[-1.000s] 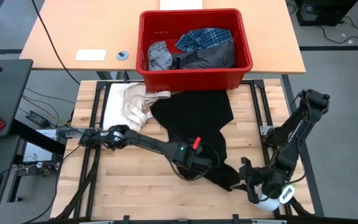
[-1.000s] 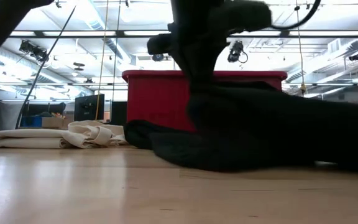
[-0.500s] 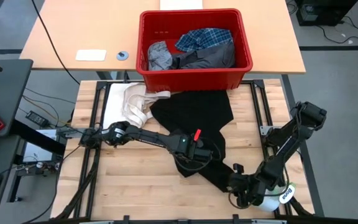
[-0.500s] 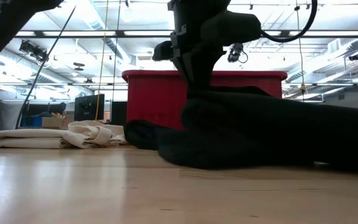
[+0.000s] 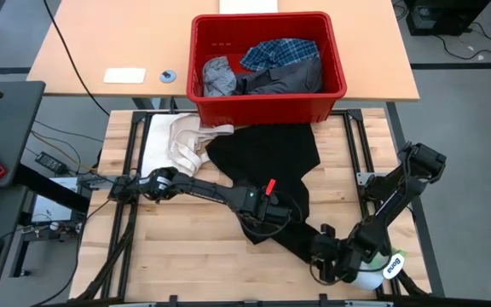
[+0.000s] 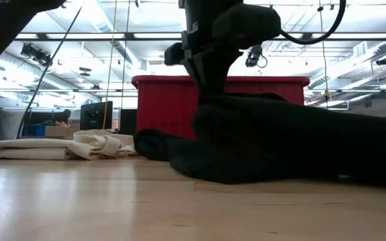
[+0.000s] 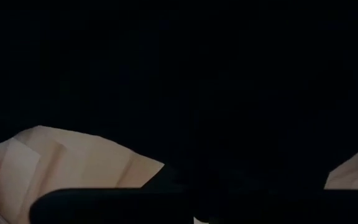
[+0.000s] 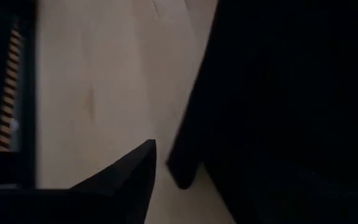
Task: Fold Laundry from Bin
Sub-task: Fold the black shirt
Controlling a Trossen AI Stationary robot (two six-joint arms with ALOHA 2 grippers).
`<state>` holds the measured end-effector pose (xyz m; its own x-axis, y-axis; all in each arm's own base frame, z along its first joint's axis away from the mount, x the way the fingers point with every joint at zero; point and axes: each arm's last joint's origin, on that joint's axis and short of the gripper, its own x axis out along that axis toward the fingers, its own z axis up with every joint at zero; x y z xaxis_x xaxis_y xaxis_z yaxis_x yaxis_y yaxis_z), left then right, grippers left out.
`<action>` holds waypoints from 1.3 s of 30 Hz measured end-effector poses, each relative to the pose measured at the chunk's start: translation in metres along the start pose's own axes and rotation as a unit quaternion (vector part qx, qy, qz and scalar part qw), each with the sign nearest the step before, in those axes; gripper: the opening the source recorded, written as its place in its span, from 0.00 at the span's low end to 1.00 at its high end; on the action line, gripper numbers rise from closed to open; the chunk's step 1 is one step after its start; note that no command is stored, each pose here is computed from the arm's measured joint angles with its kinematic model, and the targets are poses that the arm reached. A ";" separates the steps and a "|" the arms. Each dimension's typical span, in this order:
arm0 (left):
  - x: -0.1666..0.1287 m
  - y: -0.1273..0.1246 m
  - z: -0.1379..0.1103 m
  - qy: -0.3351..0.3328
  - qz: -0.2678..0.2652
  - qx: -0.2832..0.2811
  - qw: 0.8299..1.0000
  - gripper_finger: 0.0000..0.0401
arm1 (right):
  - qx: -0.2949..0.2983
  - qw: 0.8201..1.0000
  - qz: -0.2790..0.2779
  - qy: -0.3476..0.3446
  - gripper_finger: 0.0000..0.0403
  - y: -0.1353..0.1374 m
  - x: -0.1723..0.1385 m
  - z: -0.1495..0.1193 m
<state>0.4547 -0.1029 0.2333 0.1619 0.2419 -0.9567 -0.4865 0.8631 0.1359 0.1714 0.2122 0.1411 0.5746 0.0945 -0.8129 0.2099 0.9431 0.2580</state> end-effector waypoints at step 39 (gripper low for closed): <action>-0.162 -0.009 -0.055 -0.173 -0.195 0.043 0.964 0.01 | -0.180 0.978 0.101 0.009 0.01 -0.010 -0.231 0.100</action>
<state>0.3853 -0.1743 0.3726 0.6029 0.0117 -0.7977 -0.2593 0.9485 -0.1821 0.1154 0.1489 0.3780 0.5617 0.2927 -0.7738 -0.2000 0.9556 0.2163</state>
